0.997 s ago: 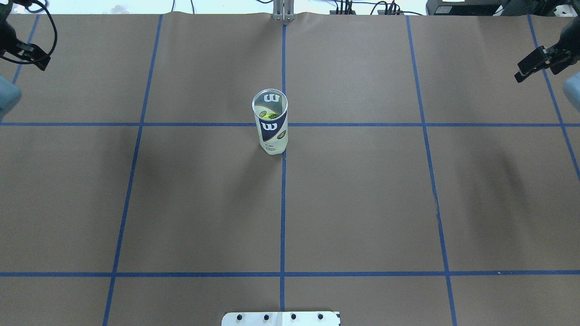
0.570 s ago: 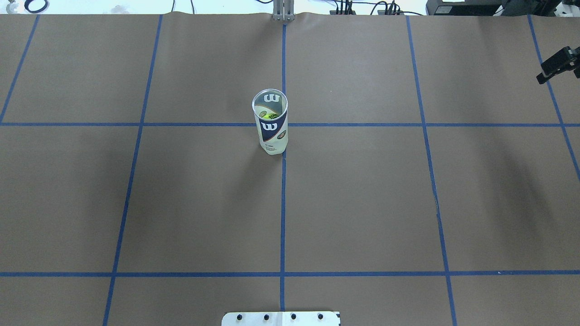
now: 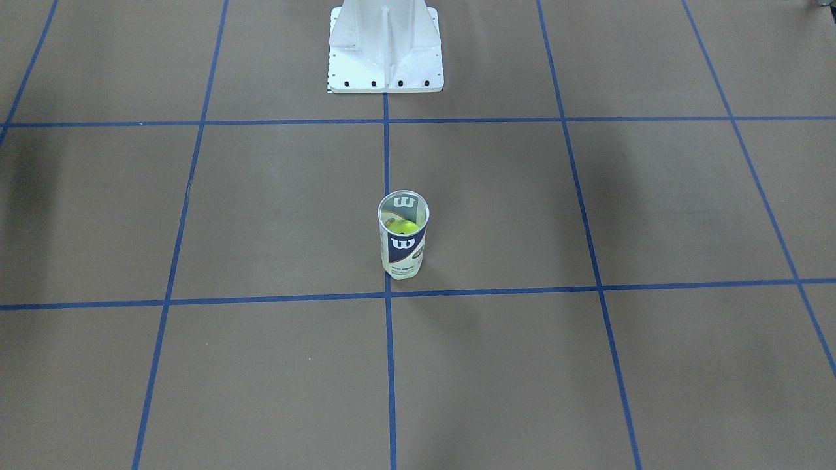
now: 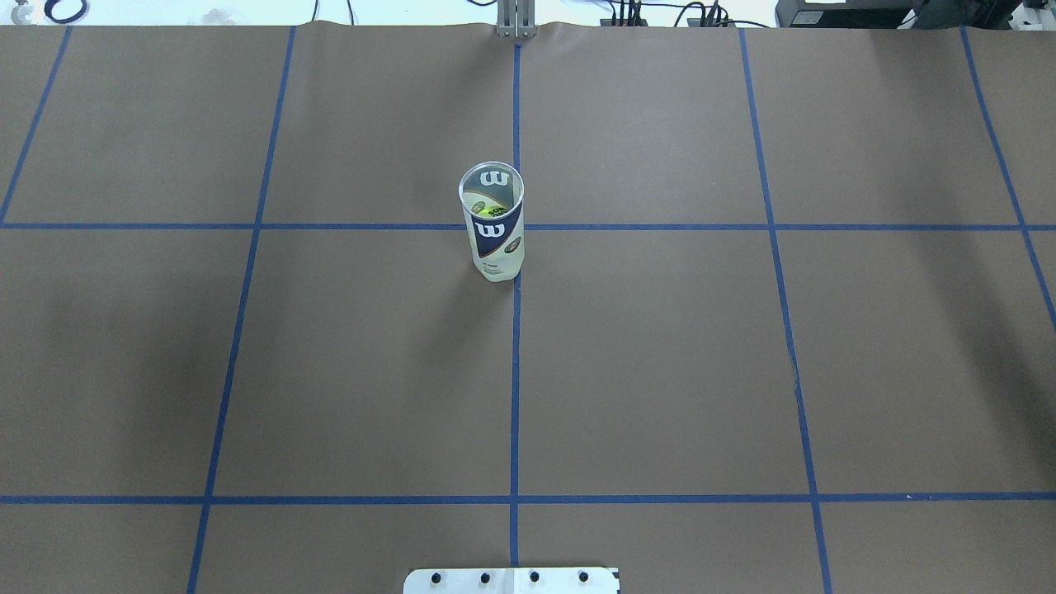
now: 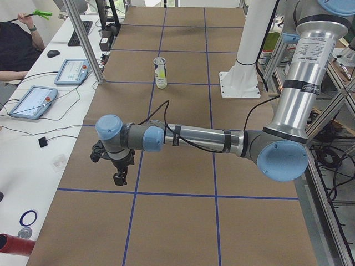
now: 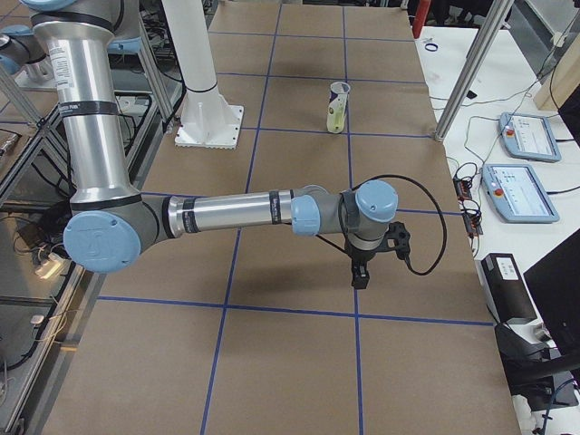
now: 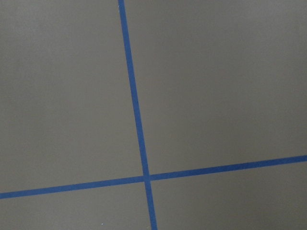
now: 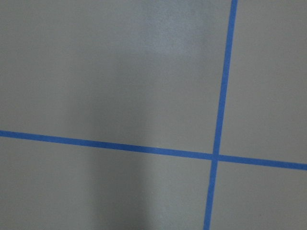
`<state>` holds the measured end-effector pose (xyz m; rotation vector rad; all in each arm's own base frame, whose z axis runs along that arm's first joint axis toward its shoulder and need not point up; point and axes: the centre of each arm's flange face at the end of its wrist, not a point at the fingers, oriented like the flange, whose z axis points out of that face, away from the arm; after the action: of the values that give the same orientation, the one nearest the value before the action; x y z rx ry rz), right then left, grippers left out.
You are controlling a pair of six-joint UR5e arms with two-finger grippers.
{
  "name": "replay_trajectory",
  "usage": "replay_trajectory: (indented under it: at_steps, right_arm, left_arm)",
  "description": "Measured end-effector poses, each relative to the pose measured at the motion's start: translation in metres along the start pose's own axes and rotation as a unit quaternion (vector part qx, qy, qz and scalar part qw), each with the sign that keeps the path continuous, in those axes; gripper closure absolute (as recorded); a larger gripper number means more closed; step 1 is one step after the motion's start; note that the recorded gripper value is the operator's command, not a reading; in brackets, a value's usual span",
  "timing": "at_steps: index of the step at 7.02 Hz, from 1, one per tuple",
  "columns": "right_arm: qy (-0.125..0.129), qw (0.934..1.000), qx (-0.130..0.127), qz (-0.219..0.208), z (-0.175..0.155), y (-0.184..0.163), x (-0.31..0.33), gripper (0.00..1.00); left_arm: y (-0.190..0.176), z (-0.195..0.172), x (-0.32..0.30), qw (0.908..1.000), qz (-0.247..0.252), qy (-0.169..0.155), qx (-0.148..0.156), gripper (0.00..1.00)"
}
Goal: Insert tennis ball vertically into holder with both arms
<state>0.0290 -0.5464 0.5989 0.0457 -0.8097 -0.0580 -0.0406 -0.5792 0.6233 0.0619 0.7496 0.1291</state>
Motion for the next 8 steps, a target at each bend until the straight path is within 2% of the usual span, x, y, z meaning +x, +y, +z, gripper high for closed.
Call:
replay_trajectory:
  at_steps: [1, 3, 5, 8]
  right_arm:
    - [-0.012, 0.9999, -0.003, 0.009, 0.002, 0.010, 0.011, 0.01]
    - [-0.020, 0.9995, -0.007, 0.022, 0.005, 0.023, 0.023, 0.01]
    - [-0.021, 0.9994, -0.008, 0.028, 0.006, 0.027, 0.028, 0.01]
    - [-0.029, 0.9987, -0.006, 0.042, 0.003, 0.039, 0.041, 0.01]
  left_arm:
    - [0.019, 0.007, -0.010, 1.0000, -0.008, 0.001, -0.005, 0.01]
    - [0.047, -0.002, -0.002, 0.9995, -0.029, 0.007, 0.004, 0.00]
    - [0.060, -0.013, 0.015, 0.9981, -0.050, 0.033, 0.014, 0.01]
    - [0.067, -0.010, 0.015, 0.9972, -0.062, 0.042, 0.011, 0.00]
